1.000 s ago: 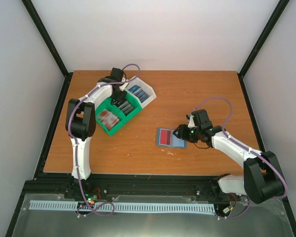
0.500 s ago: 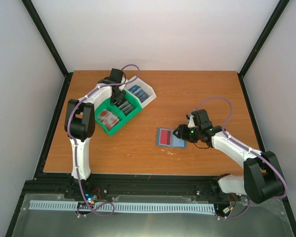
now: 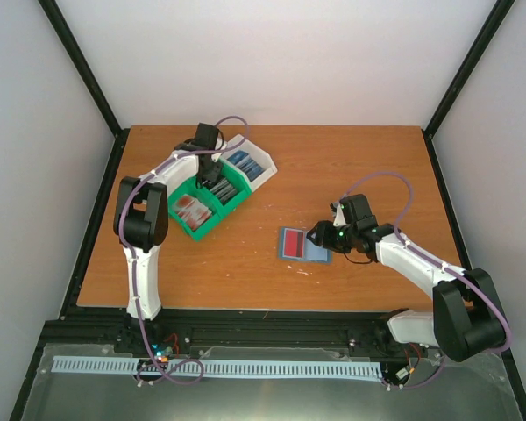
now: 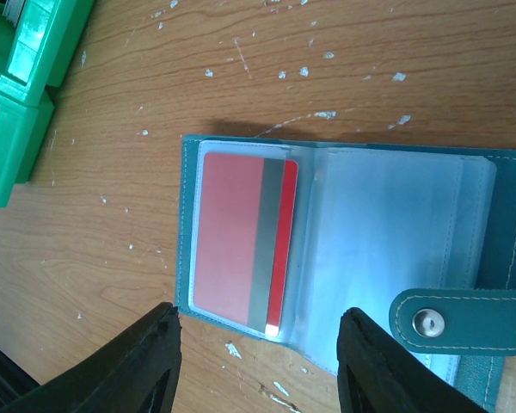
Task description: Put the credit cards into the card holder
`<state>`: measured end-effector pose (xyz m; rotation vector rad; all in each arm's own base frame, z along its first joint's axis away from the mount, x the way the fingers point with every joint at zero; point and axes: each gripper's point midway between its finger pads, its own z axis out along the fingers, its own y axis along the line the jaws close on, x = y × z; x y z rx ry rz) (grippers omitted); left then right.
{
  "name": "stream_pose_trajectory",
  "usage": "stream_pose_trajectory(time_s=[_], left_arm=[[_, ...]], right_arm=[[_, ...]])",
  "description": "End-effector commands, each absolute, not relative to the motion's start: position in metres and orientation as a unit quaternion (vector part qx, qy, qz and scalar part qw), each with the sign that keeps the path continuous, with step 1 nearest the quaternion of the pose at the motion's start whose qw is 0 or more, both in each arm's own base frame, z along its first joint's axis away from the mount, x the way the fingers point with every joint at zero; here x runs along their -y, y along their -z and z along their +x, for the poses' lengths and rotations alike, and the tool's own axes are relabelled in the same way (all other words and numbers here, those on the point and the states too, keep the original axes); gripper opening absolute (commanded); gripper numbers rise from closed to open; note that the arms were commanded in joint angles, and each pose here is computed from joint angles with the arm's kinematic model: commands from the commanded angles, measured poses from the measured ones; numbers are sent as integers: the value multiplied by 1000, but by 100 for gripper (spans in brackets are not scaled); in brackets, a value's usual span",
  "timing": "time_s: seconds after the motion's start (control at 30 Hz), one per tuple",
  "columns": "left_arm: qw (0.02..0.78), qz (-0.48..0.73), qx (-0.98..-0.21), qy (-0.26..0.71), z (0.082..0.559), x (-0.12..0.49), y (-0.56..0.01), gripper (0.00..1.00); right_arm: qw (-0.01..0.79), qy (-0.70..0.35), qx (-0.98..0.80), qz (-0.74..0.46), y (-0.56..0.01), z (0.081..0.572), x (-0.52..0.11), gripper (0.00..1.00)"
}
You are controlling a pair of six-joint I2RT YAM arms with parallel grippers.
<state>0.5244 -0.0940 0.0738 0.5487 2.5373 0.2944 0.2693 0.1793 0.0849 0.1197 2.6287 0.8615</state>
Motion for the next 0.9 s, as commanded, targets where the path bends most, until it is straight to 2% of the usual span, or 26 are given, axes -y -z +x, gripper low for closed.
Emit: stream_pose_trajectory(time_s=[0.0,0.57,0.73,0.87], left_arm=[[233,204,-939,-153,514,70,-59,14],[267,216,-918,-200,511,61,-65,10],[269,216,-923,-169,512,71,-66,15],[277,216,-926,-142,514,81,-75,7]], right_arm=[[189,-313,-930,35,-87,271,-184,50],[186,-316,-930,35,-85,271,-186,50],[188,-315,-929,36,-86,271,-185,50],[189,-315,-929,36,-87,270,-185,50]])
